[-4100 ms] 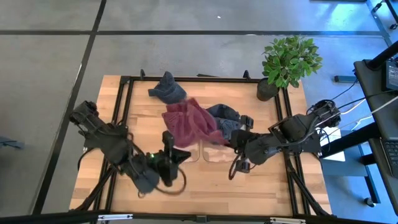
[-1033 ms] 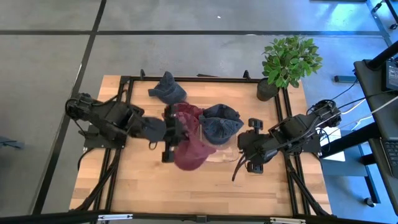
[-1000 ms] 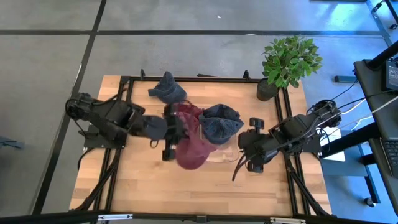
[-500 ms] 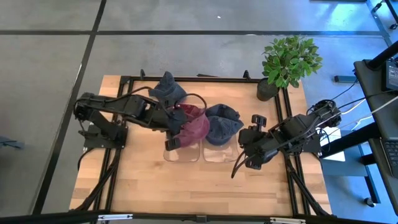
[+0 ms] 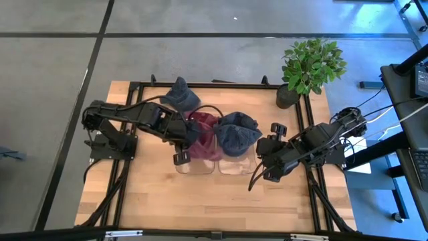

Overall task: Pick & Place hat
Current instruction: Put the red cap into the left transparent bin

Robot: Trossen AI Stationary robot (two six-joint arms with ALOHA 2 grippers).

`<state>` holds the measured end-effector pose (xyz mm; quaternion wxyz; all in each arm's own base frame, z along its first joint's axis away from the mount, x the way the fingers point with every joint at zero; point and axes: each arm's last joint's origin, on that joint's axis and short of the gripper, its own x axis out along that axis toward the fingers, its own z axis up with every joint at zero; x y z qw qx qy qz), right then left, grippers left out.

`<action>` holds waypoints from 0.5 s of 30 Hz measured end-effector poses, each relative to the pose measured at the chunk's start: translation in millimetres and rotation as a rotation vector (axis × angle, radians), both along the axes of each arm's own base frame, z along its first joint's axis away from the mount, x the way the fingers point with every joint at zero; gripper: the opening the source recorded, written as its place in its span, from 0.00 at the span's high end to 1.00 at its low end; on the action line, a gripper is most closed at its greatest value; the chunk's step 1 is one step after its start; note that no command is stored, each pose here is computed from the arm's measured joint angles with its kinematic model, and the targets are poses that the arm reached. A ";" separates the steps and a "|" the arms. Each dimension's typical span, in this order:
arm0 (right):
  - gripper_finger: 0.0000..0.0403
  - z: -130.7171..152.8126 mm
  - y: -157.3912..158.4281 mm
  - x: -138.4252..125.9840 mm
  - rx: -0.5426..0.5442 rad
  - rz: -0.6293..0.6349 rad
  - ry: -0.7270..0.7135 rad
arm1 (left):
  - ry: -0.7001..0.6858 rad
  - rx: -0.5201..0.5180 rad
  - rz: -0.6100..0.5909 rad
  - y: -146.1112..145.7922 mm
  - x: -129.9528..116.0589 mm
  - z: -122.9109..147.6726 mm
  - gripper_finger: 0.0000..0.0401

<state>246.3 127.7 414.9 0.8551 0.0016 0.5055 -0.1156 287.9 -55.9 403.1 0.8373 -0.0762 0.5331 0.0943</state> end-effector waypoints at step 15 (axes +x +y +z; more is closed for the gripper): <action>0.58 0.0 0.0 0.1 0.000 0.001 0.000 | 0.054 -0.158 0.090 -11.3 -5.7 -1.3 0.90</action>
